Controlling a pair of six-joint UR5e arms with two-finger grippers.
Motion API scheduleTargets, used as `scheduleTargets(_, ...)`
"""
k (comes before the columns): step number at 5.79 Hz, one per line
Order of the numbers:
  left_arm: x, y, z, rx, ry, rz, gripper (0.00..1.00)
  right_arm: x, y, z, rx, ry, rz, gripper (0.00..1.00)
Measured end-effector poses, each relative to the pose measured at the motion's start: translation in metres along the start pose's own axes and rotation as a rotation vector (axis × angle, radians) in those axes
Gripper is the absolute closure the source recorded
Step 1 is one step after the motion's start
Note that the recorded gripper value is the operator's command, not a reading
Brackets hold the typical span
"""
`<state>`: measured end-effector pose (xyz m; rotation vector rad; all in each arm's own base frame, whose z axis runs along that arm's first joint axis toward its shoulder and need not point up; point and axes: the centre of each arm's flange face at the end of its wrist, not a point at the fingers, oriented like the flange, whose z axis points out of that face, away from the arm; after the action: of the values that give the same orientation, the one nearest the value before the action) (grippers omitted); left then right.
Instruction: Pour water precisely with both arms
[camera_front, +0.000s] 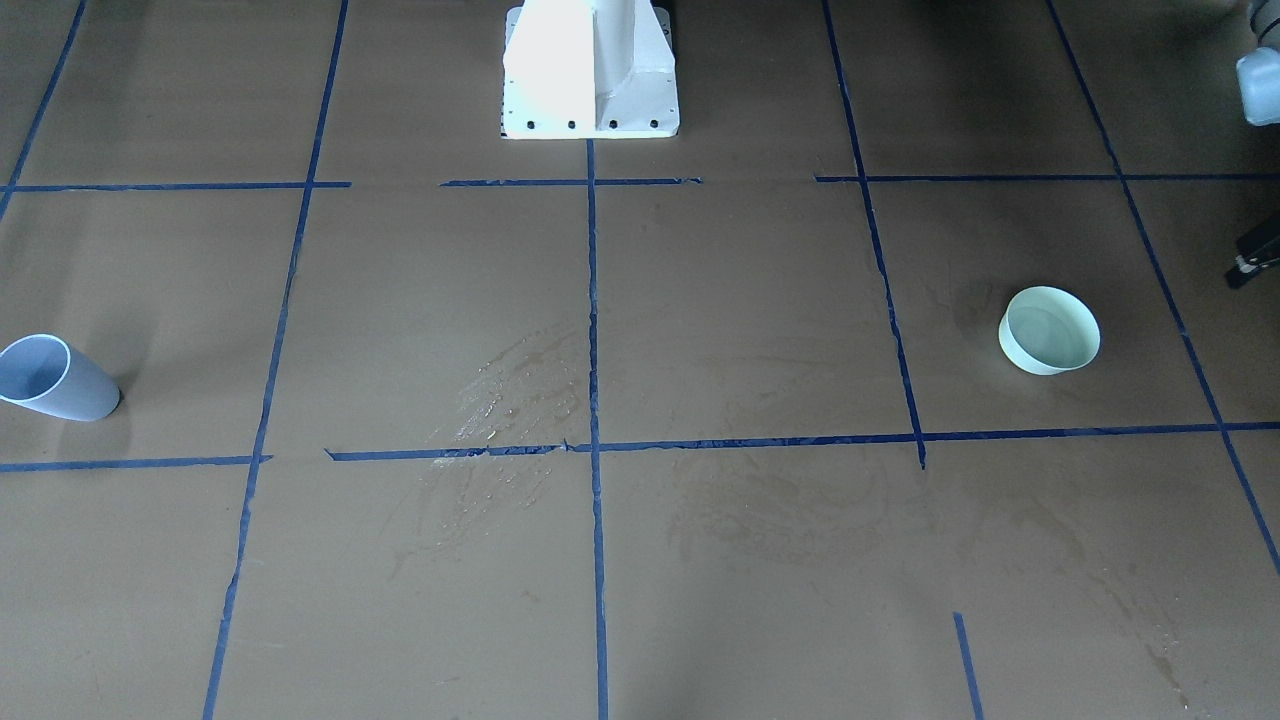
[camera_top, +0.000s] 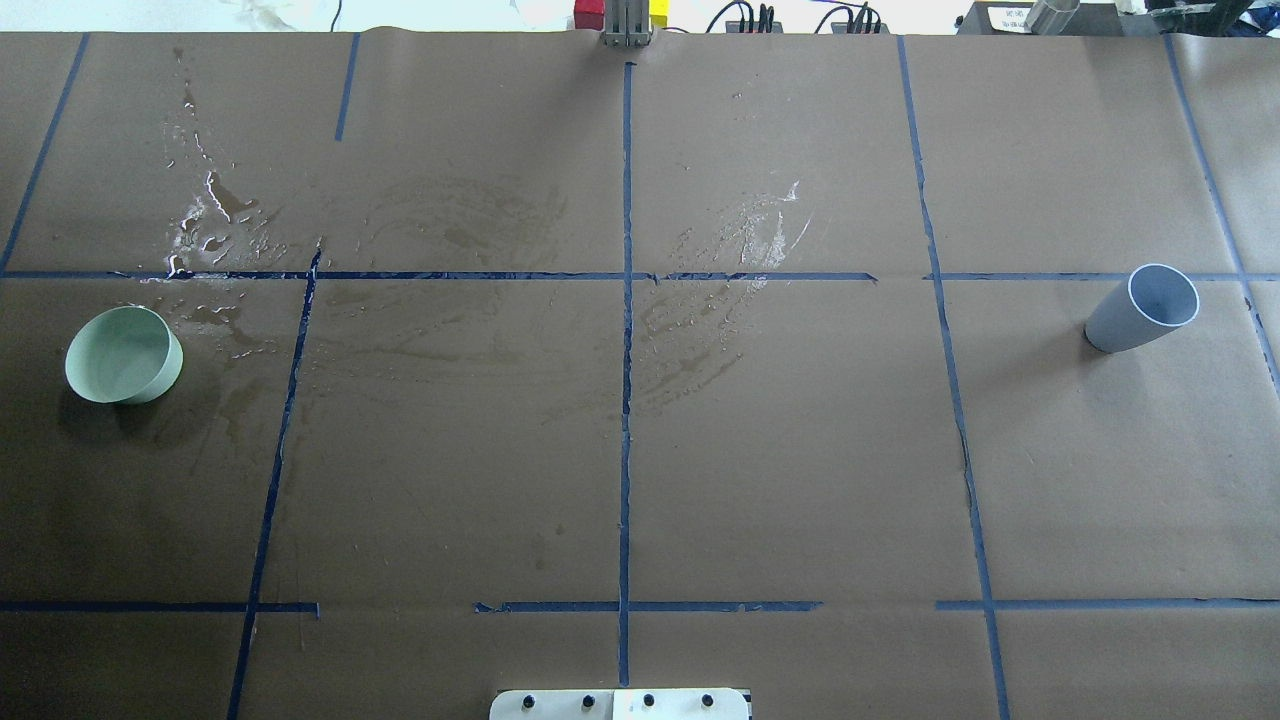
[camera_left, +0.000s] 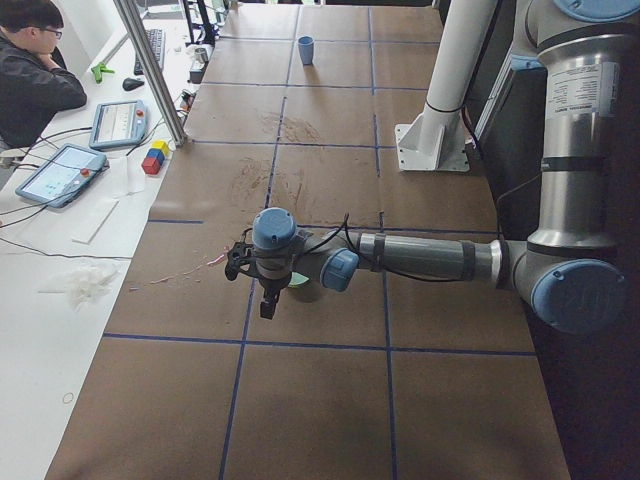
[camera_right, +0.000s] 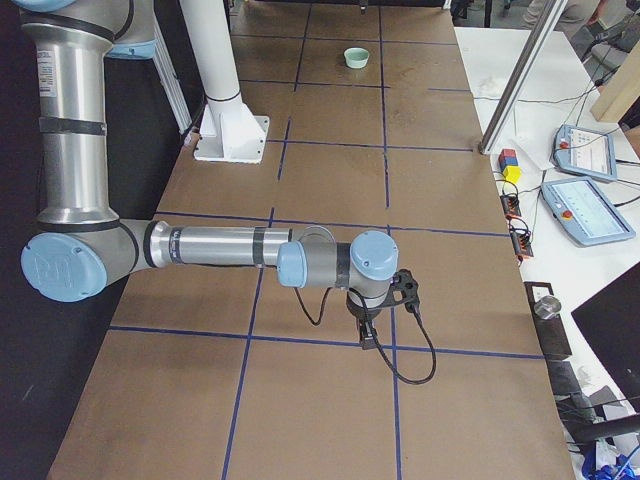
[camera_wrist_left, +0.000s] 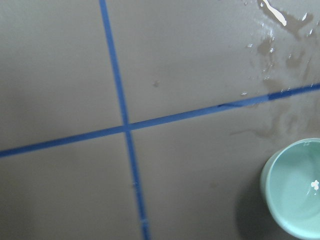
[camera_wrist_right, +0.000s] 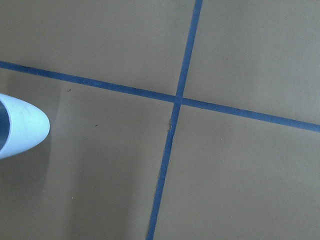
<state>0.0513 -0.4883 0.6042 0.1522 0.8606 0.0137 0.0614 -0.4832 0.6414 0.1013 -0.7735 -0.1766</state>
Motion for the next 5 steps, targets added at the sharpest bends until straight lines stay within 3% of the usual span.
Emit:
scheduleTargets(1,0.023,0.007,0.030,0.000,0.039,-0.085,0.00,-0.001,0.000,-0.001,0.001,-0.001,-0.002,0.00)
scheduleTargets(3,0.046,0.027,0.090,0.020,0.068,-0.151,0.00,-0.001,0.000,-0.001,0.001,-0.001,-0.002,0.00)
scheduleTargets(4,0.060,0.035,0.108,0.010,0.073,-0.160,0.11,-0.001,0.000,-0.001,0.001,-0.001,-0.002,0.00)
scheduleTargets(5,0.068,0.041,0.119,-0.005,0.074,-0.157,0.91,-0.001,0.000,0.000,0.000,-0.001,-0.002,0.00)
